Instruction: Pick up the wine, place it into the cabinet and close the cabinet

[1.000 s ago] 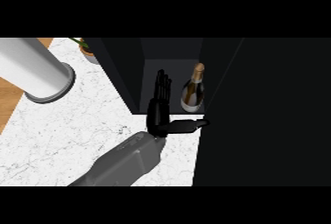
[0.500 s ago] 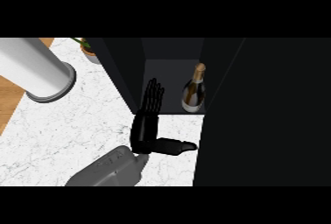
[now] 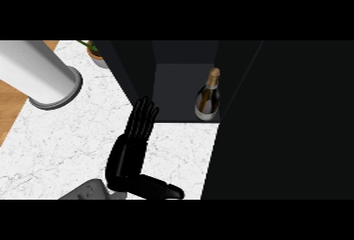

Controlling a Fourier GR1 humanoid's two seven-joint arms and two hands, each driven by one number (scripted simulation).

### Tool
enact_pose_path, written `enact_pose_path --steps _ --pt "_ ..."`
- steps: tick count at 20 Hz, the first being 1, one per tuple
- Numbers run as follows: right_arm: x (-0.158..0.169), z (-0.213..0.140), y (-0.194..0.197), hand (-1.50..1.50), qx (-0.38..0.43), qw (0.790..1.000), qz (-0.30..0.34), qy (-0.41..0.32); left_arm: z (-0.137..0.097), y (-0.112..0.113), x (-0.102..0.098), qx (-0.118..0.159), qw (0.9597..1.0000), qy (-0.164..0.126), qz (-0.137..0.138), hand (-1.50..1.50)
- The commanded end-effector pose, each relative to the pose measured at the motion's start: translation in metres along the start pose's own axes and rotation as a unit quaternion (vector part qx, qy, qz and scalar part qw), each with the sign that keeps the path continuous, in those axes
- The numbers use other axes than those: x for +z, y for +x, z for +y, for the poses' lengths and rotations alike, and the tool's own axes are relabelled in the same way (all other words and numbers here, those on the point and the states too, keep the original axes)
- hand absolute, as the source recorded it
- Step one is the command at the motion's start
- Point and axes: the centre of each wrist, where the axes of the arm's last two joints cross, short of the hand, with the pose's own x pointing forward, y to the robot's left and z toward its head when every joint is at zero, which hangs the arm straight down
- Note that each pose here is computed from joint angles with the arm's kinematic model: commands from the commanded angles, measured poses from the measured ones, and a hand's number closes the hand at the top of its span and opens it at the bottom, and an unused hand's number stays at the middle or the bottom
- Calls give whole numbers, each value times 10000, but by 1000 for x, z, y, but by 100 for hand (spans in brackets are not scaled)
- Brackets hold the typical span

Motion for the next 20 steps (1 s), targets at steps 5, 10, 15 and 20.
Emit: enact_pose_path --steps 5,10,15,20 --pt "11 3 10 150 -92 9950 -24 996 32 35 54 127 9995 -272 19 150" --pt "15 29 10 150 -575 9870 57 1498 52 65 70 125 9995 -262 111 150" --pt "-3 60 19 150 -684 9781 -14 1968 90 91 80 -2 10000 -9 -37 150" --pt "3 92 32 150 -938 9617 -35 2575 107 116 92 90 9996 130 -219 -150"
